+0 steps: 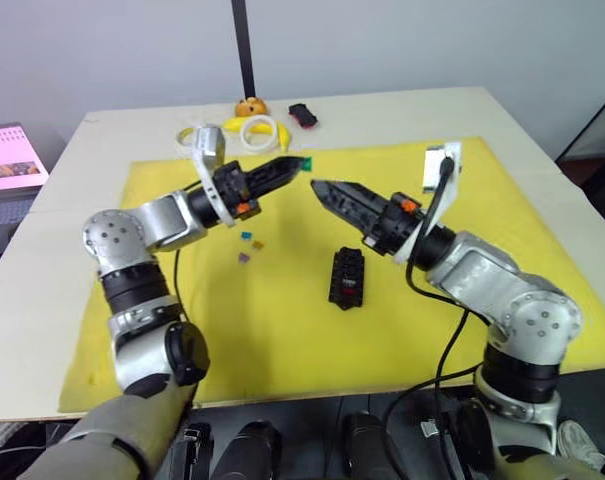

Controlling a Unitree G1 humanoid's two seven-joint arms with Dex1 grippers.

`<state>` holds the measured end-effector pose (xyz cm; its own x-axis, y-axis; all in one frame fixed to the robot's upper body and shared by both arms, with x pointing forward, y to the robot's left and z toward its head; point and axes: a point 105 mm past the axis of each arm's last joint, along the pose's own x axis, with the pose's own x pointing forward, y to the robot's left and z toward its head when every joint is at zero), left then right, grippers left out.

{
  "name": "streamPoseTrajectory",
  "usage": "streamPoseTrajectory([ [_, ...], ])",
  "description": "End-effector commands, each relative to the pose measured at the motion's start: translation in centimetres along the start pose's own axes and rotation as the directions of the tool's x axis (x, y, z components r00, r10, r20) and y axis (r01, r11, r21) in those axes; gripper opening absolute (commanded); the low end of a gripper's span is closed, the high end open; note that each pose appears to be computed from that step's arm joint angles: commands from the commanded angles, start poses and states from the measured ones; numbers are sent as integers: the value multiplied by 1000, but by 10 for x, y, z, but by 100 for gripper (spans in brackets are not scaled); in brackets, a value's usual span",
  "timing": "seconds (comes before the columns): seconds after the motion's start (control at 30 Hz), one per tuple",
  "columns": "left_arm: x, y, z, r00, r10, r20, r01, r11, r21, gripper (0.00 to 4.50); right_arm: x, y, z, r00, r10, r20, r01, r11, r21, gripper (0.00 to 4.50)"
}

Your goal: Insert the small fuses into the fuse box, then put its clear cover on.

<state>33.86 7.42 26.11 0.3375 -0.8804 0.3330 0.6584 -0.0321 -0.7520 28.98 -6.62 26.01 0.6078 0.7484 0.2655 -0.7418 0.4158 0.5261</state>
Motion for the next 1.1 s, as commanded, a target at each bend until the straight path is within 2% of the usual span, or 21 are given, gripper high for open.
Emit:
streamPoseTrajectory([
  [0.03, 3, -16, 4, 997, -61, 37, 61, 998, 11, 3, 5, 6, 13, 997, -4, 83, -2, 998, 70, 450],
  [0.23, 8, -17, 1, 996, -76, 55, 77, 997, -27, 3, 9, 1, 21, 989, -41, 141, 20, 989, 145, 450],
  [0.33, 8, -16, 0, 996, -74, 58, 77, 996, -41, 0, 11, 2, 19, 990, -44, 133, 25, 990, 138, 357],
  [0.43, 8, -13, -1, 996, -68, 60, 71, 996, -54, 0, 12, 6, 18, 991, -28, 129, 11, 992, 124, 215],
  [1.1, 16, -18, -2, 996, -75, 57, 78, 995, -66, 0, 13, 11, 22, 991, -7, 131, -6, 995, 100, 215],
])
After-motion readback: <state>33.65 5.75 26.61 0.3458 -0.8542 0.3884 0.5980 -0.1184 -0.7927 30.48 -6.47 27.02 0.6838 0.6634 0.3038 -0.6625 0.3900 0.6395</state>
